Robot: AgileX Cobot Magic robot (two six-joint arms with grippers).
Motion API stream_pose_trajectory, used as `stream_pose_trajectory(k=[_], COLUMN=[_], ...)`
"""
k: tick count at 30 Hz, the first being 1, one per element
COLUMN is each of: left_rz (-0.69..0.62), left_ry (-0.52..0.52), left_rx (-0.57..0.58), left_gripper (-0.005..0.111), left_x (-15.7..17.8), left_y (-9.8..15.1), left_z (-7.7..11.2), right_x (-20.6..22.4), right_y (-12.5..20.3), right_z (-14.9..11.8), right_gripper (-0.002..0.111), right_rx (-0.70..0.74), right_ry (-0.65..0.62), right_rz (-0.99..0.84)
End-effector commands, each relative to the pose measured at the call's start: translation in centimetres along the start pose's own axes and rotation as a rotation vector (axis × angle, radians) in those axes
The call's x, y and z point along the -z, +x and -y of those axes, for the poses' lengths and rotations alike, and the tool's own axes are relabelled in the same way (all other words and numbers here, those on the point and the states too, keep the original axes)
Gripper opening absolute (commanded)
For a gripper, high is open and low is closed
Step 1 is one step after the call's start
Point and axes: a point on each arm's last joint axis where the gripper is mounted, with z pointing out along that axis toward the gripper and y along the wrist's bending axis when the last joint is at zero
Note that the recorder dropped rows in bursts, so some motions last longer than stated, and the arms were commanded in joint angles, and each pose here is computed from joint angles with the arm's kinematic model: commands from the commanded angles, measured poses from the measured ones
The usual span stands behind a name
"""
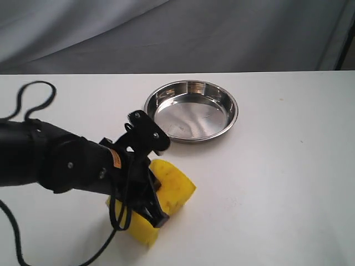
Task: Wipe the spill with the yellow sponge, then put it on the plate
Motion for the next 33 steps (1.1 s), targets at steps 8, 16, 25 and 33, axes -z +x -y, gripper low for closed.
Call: stream_pose_trajectory(k=[8,16,25,33], left_rz=[-0.084,-0.106,-0.182,-0.197], left_ry=[-0.010,-0.010,-0.047,-0.143], left_rx=[-0.178,-0.264,-0.206,0.005], left_gripper=[0.000,0.000,0.000,0.000], left_x=[-5.6,-5.6,-5.3,-4.3], left_y=[2.1,2.3,3.6,5.7], left_z=[0.6,0.5,-2.9,-9.1], right_x=[0.0,0.0,0.0,0.0], right_y=[0.1,0.1,0.1,0.1], right_z=[0.0,0.0,0.0,0.0], right_gripper=[0.000,0.000,0.000,0.000], right_rx=[0.006,0.006,0.008,0.008], right_ry=[-0.002,-0.002,-0.002,-0.002], right_rz=[0.005,0.005,0.005,0.005])
